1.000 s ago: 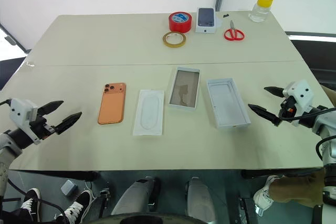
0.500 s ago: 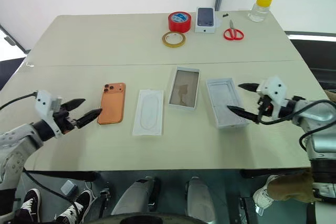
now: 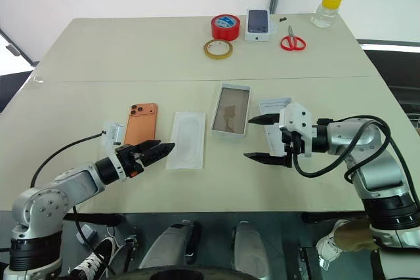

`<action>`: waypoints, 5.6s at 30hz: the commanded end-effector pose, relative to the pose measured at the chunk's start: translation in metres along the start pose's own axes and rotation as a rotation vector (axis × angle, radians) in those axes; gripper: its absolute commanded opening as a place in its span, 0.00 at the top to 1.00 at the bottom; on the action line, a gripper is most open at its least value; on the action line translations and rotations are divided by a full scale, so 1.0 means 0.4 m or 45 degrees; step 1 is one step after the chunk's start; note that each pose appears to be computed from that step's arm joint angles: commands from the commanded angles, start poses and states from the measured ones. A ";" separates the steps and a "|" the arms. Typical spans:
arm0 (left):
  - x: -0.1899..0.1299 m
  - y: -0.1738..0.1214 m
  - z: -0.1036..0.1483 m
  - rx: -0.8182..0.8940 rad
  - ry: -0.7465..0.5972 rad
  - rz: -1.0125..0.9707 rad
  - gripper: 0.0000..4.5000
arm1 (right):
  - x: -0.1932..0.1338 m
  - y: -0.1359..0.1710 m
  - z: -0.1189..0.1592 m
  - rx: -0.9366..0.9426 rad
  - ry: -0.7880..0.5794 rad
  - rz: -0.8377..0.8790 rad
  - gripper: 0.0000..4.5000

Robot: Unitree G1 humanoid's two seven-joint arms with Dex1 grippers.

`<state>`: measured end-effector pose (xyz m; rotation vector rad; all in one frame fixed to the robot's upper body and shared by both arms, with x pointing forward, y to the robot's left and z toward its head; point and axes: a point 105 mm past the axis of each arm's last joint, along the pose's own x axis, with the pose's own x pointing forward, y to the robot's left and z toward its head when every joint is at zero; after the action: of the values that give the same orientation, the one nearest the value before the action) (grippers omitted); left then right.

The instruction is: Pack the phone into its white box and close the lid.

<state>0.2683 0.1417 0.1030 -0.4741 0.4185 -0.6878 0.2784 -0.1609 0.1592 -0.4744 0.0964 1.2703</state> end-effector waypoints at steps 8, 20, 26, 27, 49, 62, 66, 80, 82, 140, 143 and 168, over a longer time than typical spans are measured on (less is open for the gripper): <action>0.043 -0.021 -0.017 -0.188 0.073 -0.045 0.01 | 0.001 -0.023 0.020 -0.090 -0.018 -0.048 0.00; 0.070 -0.009 -0.065 -0.268 0.210 -0.021 0.40 | -0.001 -0.026 0.024 -0.121 -0.006 -0.077 0.00; 0.082 -0.021 -0.059 -0.338 0.190 -0.048 1.00 | 0.008 -0.028 0.030 -0.136 -0.013 -0.081 0.00; 0.083 -0.022 -0.054 -0.355 0.177 -0.050 1.00 | 0.009 -0.029 0.030 -0.136 -0.014 -0.082 0.00; 0.034 0.029 0.127 -0.328 -0.066 0.072 1.00 | 0.211 -0.077 -0.068 -0.057 0.196 -0.084 0.00; 0.029 0.010 0.160 -0.289 -0.119 0.066 1.00 | 0.238 -0.016 -0.050 -0.117 0.162 0.123 0.89; 0.034 0.005 0.166 -0.289 -0.117 0.054 1.00 | 0.249 0.013 -0.047 -0.066 0.146 0.169 0.99; 0.057 -0.014 0.129 -0.277 -0.039 0.029 1.00 | 0.263 0.061 -0.019 -0.127 0.056 0.232 0.99; 0.061 -0.021 0.117 -0.274 -0.016 0.015 1.00 | 0.256 0.053 -0.027 -0.164 0.080 0.203 0.99; 0.052 -0.038 0.166 0.165 -0.193 -0.025 0.11 | 0.273 -0.121 0.013 -0.195 -0.036 -0.277 1.00; 0.012 -0.001 0.205 0.265 -0.281 0.054 0.11 | 0.293 -0.119 -0.010 -0.227 0.041 -0.278 1.00; -0.060 0.117 0.224 0.433 -0.247 0.273 0.11 | 0.282 -0.077 -0.048 -0.440 0.278 -0.056 1.00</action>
<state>0.3192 0.2105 0.1427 -0.1659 0.2041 -0.4947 0.3465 -0.0784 0.1000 -0.9147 0.0954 1.1879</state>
